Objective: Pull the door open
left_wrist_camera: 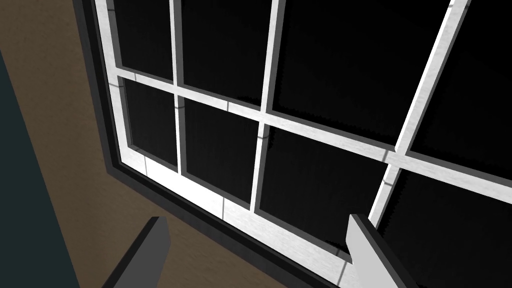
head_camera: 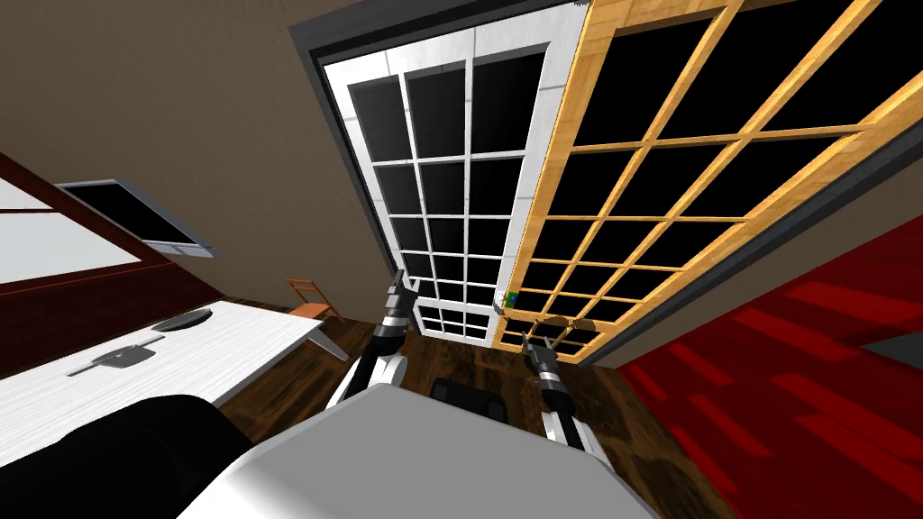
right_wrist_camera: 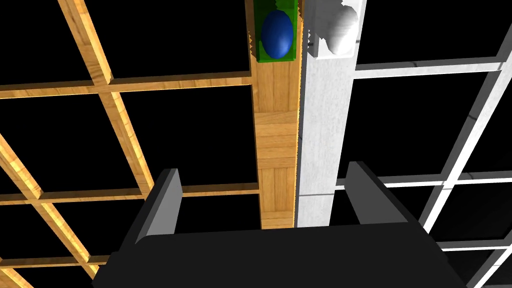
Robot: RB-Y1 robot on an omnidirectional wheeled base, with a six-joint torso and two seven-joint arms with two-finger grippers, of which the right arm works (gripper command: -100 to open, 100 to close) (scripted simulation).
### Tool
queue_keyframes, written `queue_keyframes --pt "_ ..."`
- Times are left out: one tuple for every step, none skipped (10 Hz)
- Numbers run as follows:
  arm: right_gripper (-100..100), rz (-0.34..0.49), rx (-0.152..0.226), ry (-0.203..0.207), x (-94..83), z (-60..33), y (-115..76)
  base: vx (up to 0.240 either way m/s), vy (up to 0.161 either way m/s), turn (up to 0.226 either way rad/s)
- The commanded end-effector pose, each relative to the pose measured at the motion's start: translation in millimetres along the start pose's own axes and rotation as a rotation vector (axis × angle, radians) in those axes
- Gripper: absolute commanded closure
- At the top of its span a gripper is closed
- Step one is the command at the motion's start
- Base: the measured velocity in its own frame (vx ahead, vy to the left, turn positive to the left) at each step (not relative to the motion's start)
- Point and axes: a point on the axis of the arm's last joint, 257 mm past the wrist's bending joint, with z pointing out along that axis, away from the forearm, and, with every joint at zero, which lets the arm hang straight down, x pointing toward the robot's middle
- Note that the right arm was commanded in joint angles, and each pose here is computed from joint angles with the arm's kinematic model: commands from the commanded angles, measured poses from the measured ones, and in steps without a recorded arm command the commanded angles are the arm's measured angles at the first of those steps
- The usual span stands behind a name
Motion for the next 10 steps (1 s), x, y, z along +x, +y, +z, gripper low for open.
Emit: queue_keyframes --pt "-100 -0.019 -0.005 0.016 10.4 -2.5 6.8 0.111 -0.005 0.054" --pt "-100 -0.025 -0.007 0.022 14.1 -3.3 9.3 0.113 -0.017 0.040" --pt "-100 -0.033 -0.011 0.029 18.8 -3.9 13.7 0.132 -0.006 0.037" --pt "-100 -0.044 -0.017 0.040 25.8 -5.0 20.6 0.152 -0.009 0.065" --pt "-100 -0.047 -0.020 0.042 27.6 -4.7 23.6 0.148 -0.033 0.042" --pt "-100 -0.051 -0.024 0.045 30.2 -4.3 28.2 0.155 -0.046 0.030" --pt "-100 -0.047 -0.021 0.043 28.6 -4.3 26.3 0.072 -0.021 0.011" --pt "-100 -0.076 -0.007 0.057 31.7 -10.7 7.0 -0.047 0.012 -0.041" --pt "-100 -0.093 0.003 0.066 32.9 -14.7 -6.0 -0.126 0.012 -0.053" --pt "-100 -0.093 0.003 0.066 32.9 -14.7 -6.0 -0.119 -0.005 -0.014"
